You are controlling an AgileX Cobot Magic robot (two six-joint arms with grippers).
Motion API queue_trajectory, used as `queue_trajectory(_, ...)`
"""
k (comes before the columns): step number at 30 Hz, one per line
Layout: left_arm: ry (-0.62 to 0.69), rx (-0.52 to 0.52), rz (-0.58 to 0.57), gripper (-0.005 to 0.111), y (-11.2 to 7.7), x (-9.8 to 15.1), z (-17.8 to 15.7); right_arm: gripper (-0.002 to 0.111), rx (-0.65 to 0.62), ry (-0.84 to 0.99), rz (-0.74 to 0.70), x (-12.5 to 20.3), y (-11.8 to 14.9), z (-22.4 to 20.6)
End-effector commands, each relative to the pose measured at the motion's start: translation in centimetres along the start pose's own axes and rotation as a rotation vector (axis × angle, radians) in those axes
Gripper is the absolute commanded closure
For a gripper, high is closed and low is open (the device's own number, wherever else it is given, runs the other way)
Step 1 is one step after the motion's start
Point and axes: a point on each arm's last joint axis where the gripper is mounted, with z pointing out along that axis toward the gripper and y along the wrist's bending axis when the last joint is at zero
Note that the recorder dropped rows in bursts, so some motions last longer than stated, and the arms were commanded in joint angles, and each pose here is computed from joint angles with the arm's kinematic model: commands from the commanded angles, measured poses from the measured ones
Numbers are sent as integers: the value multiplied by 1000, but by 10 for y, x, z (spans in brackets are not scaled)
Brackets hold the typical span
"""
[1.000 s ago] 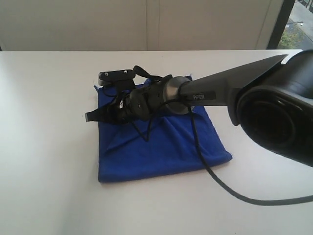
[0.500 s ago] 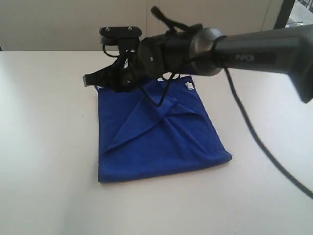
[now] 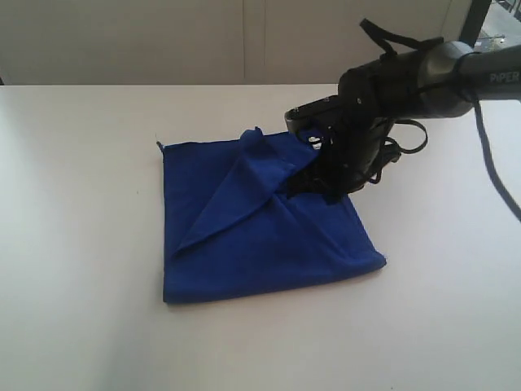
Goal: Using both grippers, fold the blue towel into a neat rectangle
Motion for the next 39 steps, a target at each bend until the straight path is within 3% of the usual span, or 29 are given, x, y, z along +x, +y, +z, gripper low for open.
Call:
queue_trajectory(1, 5, 4, -6, 107, -1, 2, 0, 108, 0, 3, -16, 10, -2, 15)
queue_trajectory(3, 5, 4, -6, 107, -1, 2, 0, 108, 10, 38, -20, 16, -2, 24)
queue_trajectory(7, 5, 4, -6, 107, -1, 2, 0, 108, 48, 123, 109, 26, -14, 34)
queue_trajectory(17, 5, 4, -6, 107, -1, 2, 0, 108, 98, 290, 201, 48, -26, 35)
queue_trajectory(39, 5, 4, -6, 107, -1, 2, 0, 108, 107, 360, 202, 68, -25, 20)
